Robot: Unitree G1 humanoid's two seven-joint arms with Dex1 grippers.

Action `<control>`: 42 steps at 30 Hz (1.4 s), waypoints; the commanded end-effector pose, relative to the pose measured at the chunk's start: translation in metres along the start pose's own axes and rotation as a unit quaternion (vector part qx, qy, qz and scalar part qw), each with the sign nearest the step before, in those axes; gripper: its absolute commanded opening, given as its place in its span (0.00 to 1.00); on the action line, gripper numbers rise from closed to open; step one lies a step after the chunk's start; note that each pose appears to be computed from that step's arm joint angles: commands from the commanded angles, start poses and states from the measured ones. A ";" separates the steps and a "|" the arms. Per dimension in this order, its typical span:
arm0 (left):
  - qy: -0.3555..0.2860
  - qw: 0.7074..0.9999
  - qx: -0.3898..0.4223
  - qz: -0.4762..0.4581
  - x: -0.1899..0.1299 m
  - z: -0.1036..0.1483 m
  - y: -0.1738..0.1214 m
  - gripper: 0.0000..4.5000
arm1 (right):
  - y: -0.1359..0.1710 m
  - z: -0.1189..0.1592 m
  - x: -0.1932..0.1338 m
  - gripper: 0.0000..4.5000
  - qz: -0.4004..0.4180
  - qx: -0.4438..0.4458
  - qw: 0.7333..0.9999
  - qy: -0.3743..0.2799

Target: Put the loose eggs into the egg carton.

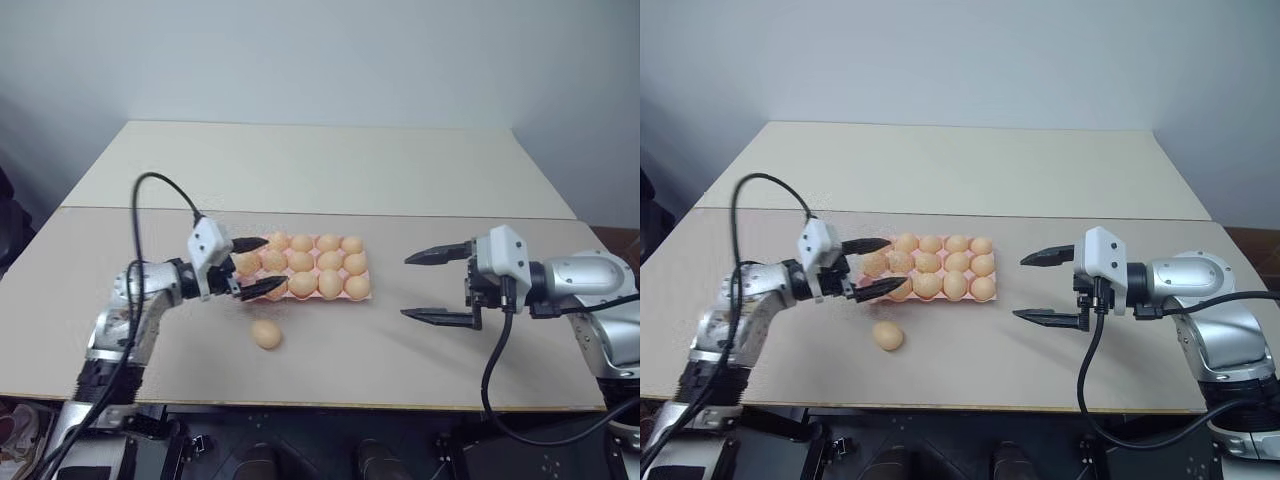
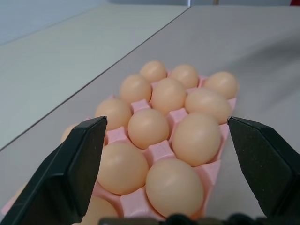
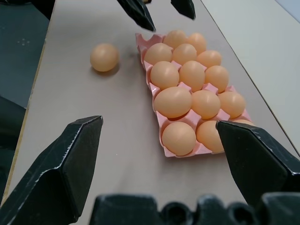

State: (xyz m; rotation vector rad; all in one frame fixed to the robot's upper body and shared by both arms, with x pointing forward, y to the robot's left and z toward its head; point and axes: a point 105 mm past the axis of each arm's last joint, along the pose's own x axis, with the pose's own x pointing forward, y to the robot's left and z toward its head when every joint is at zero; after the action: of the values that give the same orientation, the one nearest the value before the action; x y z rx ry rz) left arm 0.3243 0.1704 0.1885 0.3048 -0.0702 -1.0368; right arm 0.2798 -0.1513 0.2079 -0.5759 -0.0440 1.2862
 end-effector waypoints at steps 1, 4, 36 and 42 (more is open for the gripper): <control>-0.005 1.000 0.027 -0.006 -0.043 0.019 0.000 0.99 | -0.003 0.010 -0.004 1.00 -0.002 -0.014 1.000 -0.018; 0.006 0.999 0.025 -0.035 -0.082 0.021 -0.010 0.99 | -0.001 0.009 -0.005 1.00 0.004 -0.012 1.000 -0.019; 0.118 0.957 0.157 -0.212 -0.036 -0.014 -0.055 0.99 | -0.005 0.010 -0.008 1.00 0.030 -0.009 0.999 -0.027; 0.164 0.921 0.211 -0.283 -0.010 -0.035 -0.055 0.99 | -0.006 0.012 -0.007 1.00 0.029 -0.014 0.999 -0.028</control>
State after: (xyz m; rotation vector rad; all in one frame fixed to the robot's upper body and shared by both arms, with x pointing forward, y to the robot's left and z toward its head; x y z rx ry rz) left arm 0.2784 0.1619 0.1434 0.8629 0.1047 -1.5084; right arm 0.2813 -0.1561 0.2096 -0.5295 -0.0287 1.3586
